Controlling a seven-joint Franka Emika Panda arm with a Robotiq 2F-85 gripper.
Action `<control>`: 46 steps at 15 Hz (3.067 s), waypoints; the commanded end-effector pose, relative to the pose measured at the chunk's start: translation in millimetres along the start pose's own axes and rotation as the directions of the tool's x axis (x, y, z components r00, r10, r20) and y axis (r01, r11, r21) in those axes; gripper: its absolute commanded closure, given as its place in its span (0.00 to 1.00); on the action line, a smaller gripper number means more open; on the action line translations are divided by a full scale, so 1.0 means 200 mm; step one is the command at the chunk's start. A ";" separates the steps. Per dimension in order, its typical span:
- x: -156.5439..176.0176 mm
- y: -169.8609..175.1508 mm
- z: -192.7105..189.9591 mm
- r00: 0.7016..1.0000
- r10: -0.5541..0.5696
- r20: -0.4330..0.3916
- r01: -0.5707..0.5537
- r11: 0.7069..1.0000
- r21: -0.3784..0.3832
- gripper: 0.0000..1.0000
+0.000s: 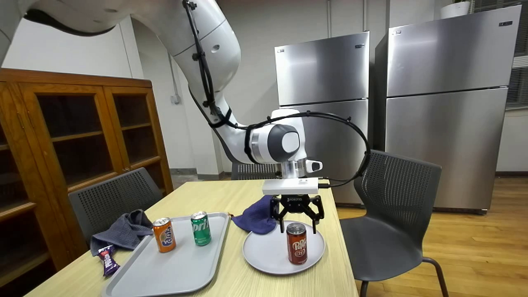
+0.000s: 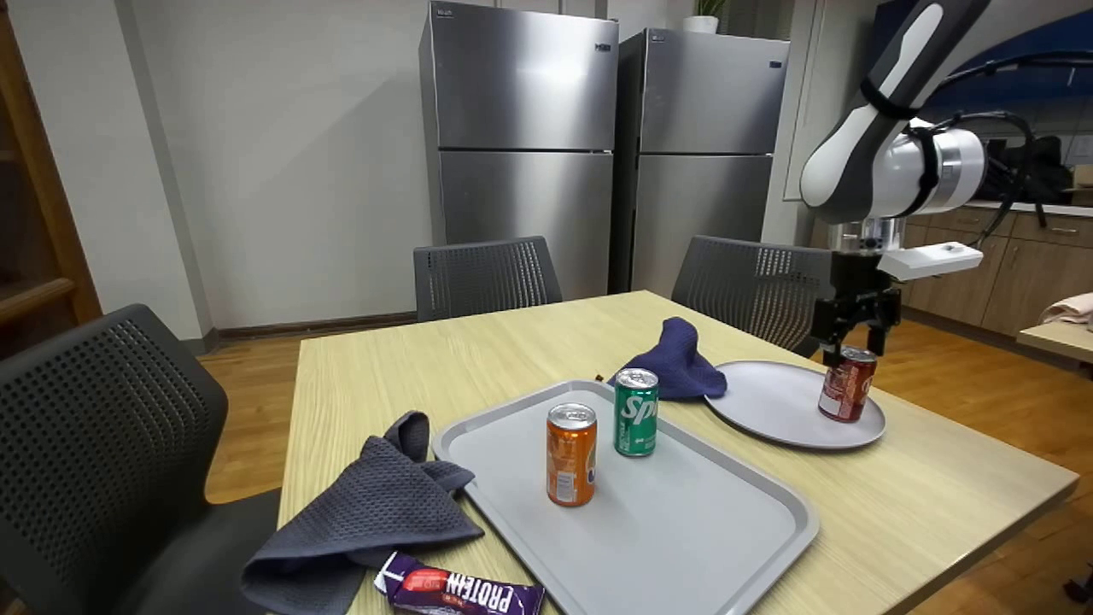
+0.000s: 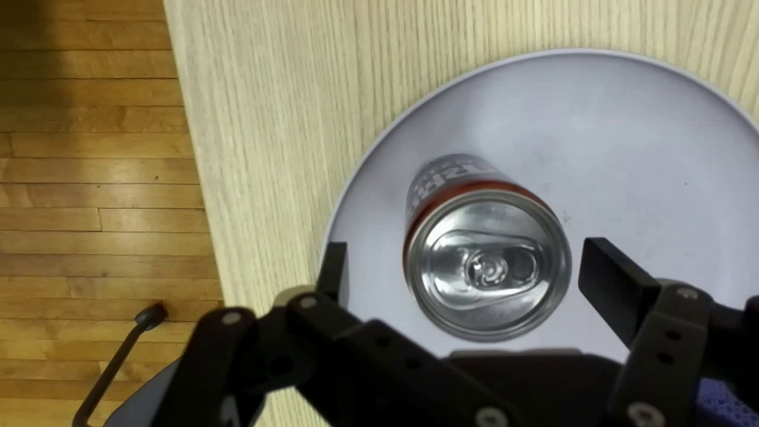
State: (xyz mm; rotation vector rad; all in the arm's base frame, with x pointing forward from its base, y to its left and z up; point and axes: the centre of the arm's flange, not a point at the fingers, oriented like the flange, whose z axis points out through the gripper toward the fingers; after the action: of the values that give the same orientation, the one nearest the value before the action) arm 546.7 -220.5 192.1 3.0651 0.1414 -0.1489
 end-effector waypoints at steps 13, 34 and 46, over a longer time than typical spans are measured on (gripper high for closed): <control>0.01 -0.01 0.06 0.999 -0.030 0.026 0.031 0.999 -0.023 0.08; -0.04 -0.13 -0.15 0.996 -0.080 0.027 0.079 0.996 0.034 0.62; -0.21 -0.54 -0.28 0.993 -0.112 0.042 0.111 0.993 0.036 0.62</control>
State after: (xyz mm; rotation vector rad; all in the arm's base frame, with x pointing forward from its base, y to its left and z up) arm 519.7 -143.5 225.4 3.0849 0.3140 -0.2210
